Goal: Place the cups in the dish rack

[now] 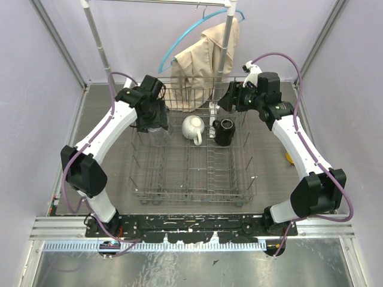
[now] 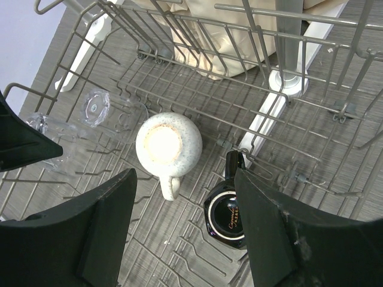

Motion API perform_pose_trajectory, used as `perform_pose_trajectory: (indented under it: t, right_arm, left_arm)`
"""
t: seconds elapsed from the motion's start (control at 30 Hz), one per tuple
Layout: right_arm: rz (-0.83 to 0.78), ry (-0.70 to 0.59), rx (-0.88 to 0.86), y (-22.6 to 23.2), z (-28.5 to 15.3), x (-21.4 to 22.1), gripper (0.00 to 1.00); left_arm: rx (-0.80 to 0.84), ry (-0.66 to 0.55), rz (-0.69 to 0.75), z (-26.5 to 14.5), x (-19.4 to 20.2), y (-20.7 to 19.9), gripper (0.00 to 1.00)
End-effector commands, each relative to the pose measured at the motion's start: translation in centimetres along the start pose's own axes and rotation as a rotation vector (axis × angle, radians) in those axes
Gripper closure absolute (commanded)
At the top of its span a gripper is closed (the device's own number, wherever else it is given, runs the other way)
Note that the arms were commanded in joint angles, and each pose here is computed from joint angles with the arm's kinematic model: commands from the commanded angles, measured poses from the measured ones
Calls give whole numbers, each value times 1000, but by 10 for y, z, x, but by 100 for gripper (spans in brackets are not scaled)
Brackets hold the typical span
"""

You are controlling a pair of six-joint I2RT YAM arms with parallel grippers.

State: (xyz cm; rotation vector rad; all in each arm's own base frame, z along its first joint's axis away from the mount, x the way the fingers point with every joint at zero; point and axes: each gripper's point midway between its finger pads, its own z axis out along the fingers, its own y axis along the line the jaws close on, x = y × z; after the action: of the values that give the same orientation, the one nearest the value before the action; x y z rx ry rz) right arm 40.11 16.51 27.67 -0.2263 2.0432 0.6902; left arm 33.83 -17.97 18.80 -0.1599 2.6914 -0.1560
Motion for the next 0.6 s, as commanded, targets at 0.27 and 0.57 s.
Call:
perform_pose_trajectory:
  t: [0.27,0.57]
  right_arm:
    - [-48,-61,-27,8,-3,-17,28]
    - [-46,-56,-33,8,-2,-16,28]
  left_arm:
    - [-2,-29,36,14,-12,-9,100]
    - [-27,-8,62,29,-3,-7,100]
